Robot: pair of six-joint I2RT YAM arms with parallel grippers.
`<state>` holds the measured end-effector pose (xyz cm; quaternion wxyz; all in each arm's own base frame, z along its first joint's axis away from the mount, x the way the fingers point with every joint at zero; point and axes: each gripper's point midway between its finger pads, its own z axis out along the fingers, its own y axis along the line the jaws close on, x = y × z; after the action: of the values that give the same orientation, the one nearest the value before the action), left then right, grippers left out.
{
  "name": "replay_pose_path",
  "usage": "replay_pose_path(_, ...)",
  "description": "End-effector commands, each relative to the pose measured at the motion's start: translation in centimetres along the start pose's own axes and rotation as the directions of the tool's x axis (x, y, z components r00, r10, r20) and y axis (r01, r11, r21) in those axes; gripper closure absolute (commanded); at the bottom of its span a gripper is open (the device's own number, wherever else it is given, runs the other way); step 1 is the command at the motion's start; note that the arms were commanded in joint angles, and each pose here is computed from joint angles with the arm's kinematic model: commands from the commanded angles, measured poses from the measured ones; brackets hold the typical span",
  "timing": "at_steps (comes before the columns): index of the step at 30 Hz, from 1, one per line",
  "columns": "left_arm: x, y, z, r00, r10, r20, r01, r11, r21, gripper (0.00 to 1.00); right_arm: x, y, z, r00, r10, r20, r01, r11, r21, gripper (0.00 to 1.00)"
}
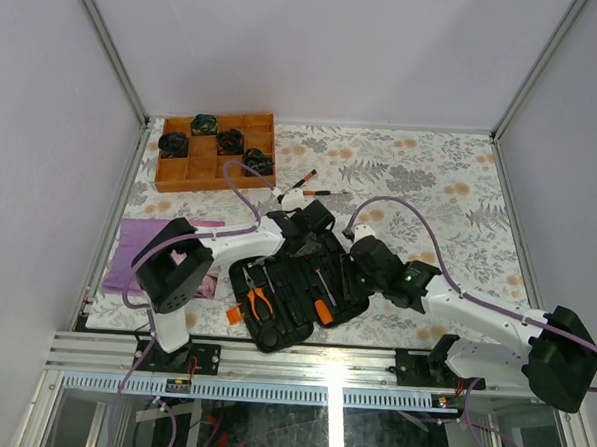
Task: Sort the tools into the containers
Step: Adjust the screwdriver in the storage box.
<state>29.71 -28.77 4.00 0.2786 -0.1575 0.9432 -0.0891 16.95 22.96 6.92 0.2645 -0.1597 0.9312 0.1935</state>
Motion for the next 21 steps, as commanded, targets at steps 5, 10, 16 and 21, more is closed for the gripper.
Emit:
replay_pose_path(5,0.9,0.9,1.2,1.000,0.025,-0.008,-0.025,0.999,-0.046,0.80,-2.3,2.0,-0.6,0.997,0.039,0.069,-0.033,0.996,-0.080,0.63)
replay_pose_path(10,1.0,1.2,1.1,1.000,0.025,-0.007,-0.025,0.999,-0.049,0.80,-1.8,2.4,0.2,0.998,0.036,0.043,-0.032,0.994,-0.101,0.67)
replay_pose_path(16,1.0,1.4,1.0,1.000,0.023,-0.008,-0.023,0.998,-0.051,0.80,-1.4,2.6,0.9,0.999,0.034,0.017,-0.032,0.994,-0.108,0.72)
replay_pose_path(21,1.1,1.4,1.0,1.000,0.023,-0.011,-0.024,0.998,-0.050,0.80,-0.8,2.3,1.6,1.000,0.022,-0.015,-0.023,0.995,-0.093,0.74)
